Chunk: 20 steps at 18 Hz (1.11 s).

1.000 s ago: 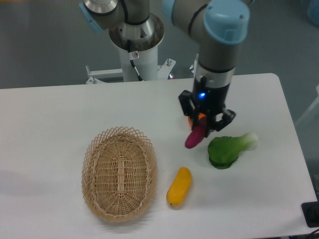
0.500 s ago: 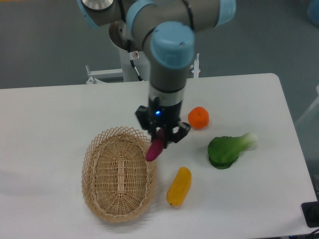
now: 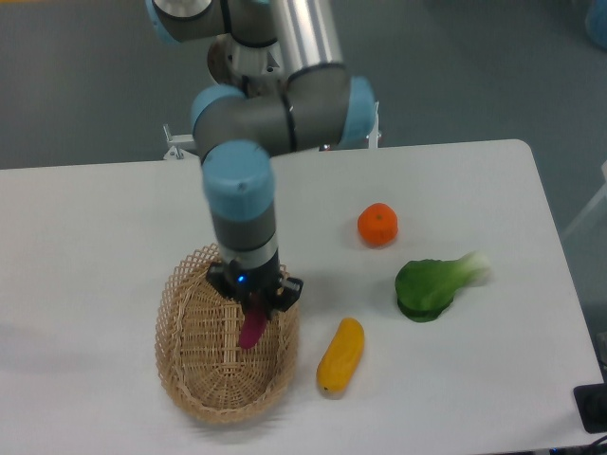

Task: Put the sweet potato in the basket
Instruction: 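Carry the held purple sweet potato over to the wicker basket, then lower the sweet potato into the basket and open the gripper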

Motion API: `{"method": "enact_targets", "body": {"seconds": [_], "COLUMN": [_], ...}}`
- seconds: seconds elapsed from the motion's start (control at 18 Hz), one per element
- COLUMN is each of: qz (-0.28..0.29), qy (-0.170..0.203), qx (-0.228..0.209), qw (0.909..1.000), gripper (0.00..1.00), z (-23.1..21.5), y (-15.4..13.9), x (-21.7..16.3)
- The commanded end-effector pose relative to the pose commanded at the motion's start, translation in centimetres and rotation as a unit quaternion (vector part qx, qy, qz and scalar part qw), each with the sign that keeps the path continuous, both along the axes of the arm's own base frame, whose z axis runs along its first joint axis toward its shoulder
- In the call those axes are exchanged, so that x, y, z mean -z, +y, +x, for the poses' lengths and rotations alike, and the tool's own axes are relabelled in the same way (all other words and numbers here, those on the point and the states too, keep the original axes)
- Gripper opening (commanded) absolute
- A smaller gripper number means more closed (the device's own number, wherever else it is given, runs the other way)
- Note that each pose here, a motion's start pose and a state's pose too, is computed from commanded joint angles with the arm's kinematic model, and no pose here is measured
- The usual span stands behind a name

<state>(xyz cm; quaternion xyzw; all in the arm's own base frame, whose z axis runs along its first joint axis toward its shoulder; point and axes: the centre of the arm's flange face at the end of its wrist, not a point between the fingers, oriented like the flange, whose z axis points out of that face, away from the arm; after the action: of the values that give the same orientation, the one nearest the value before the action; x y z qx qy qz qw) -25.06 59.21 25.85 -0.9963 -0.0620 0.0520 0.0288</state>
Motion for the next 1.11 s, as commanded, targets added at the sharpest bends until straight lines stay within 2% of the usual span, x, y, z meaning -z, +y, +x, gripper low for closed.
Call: {"method": "enact_targets", "body": {"seconds": [0.39,0.78,0.89,0.94,1.0,1.11], "qz": [-0.017,-0.019,-0.019,-0.018,-0.017,-0.015], "qy": [-0.006,-0.006,-0.006,-0.005,-0.004,0.0], "qx": [0.047,0.053,0.053,0.053,0.053,0.052], "qw": [0.9987,0.9984,0.9984,0.9984,0.9984,0.9985], "gripper": [0.34,0.34,0.38,0.46,0.59,0.94], "z": [1.7,1.9,1.9,1.9,1.9,1.7], "y": [0.3,0.3,0.3,0.3,0.3,0.4], "x": [3.5,4.2,4.2,4.1,3.9,3.5]}}
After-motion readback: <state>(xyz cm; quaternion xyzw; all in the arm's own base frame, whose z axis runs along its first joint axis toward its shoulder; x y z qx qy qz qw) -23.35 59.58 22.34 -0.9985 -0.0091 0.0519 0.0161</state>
